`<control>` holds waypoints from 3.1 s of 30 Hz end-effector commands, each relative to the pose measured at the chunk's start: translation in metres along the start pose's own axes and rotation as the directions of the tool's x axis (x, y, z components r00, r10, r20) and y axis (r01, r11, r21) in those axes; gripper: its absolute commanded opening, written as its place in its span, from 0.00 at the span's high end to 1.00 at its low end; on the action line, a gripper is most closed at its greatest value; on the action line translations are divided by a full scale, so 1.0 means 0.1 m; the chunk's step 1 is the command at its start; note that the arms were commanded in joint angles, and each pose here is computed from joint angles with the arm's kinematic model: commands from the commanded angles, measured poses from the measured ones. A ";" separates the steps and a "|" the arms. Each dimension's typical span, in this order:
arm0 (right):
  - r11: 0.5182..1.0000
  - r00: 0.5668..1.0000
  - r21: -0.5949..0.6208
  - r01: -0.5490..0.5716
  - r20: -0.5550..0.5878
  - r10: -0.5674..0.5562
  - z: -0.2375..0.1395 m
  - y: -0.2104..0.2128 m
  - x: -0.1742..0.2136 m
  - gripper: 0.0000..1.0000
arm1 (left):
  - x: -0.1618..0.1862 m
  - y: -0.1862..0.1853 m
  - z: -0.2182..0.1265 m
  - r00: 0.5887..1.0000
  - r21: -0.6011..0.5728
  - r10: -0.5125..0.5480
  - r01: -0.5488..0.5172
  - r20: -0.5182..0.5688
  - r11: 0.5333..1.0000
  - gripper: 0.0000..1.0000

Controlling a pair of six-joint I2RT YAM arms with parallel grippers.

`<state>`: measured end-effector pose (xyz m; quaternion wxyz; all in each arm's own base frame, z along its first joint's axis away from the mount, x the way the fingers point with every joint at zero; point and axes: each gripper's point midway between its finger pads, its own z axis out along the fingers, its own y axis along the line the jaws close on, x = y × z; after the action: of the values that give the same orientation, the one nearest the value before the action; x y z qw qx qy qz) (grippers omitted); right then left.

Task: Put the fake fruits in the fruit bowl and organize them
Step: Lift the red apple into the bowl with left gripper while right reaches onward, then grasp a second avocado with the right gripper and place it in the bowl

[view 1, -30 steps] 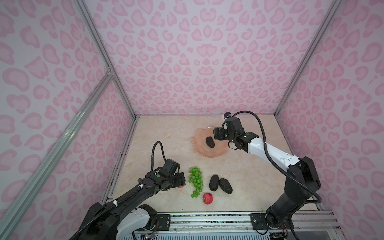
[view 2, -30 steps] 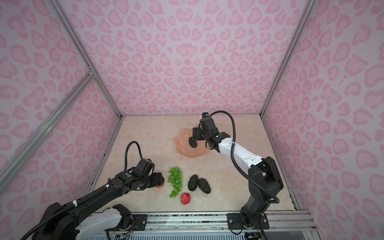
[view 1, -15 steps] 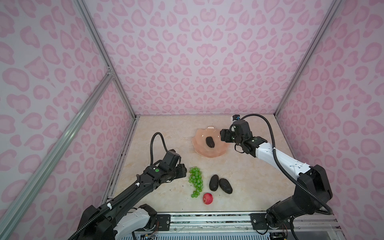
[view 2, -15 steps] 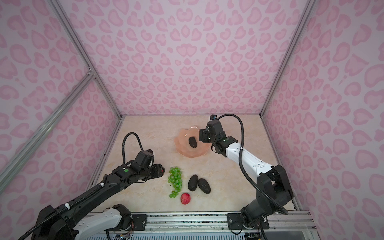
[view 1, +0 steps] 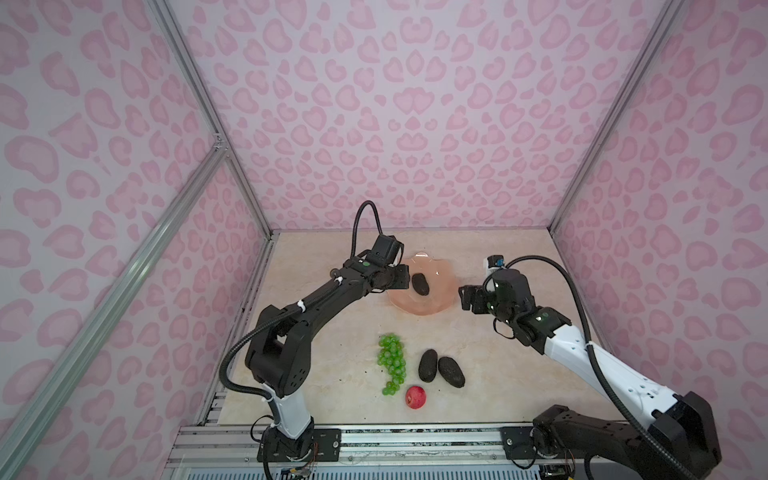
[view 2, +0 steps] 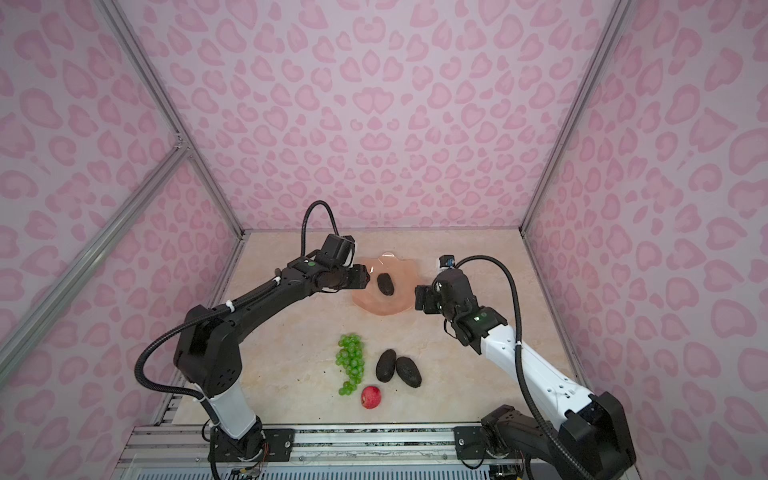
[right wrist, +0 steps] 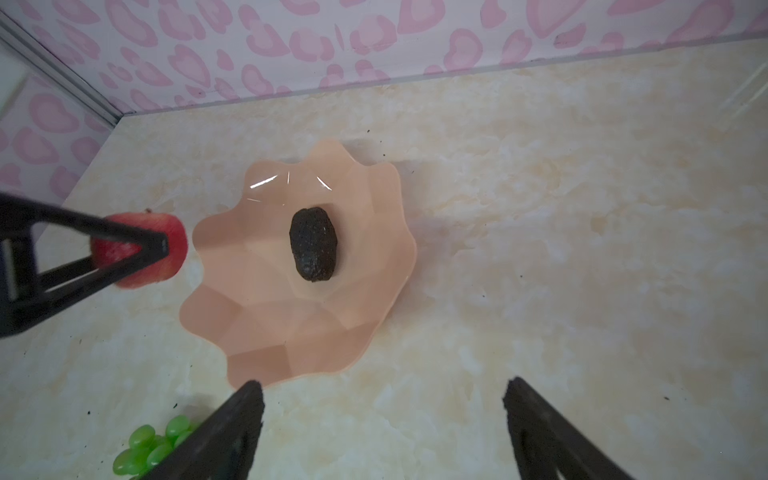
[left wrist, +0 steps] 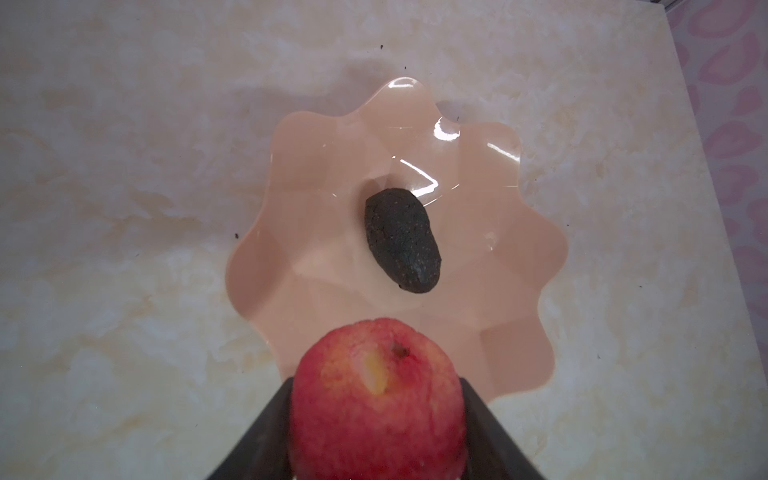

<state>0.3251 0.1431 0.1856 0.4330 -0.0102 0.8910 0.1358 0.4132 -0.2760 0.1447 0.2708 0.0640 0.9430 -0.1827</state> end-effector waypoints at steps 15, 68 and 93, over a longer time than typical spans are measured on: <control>0.999 0.995 -0.030 -0.019 -0.102 0.016 -0.12 -0.06 0.57 0.10 | 0.37 0.04 0.79 0.977 -0.003 -0.101 0.102 -0.190 0.995 0.33; 1.000 1.000 0.015 -0.014 -0.025 0.015 0.33 0.48 -0.12 0.74 | -0.15 1.26 -2.24 0.697 -0.022 -0.225 0.326 0.681 0.945 0.08; 0.988 0.974 0.095 -0.118 -0.183 0.134 1.91 0.48 0.05 0.48 | 0.49 1.10 -1.97 0.835 0.044 -0.228 0.238 0.501 0.970 0.08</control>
<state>0.4568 0.2354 0.0760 0.3263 0.0407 0.9376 0.1130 0.3021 -0.0888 0.2471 0.5024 -0.1106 0.8352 -0.1944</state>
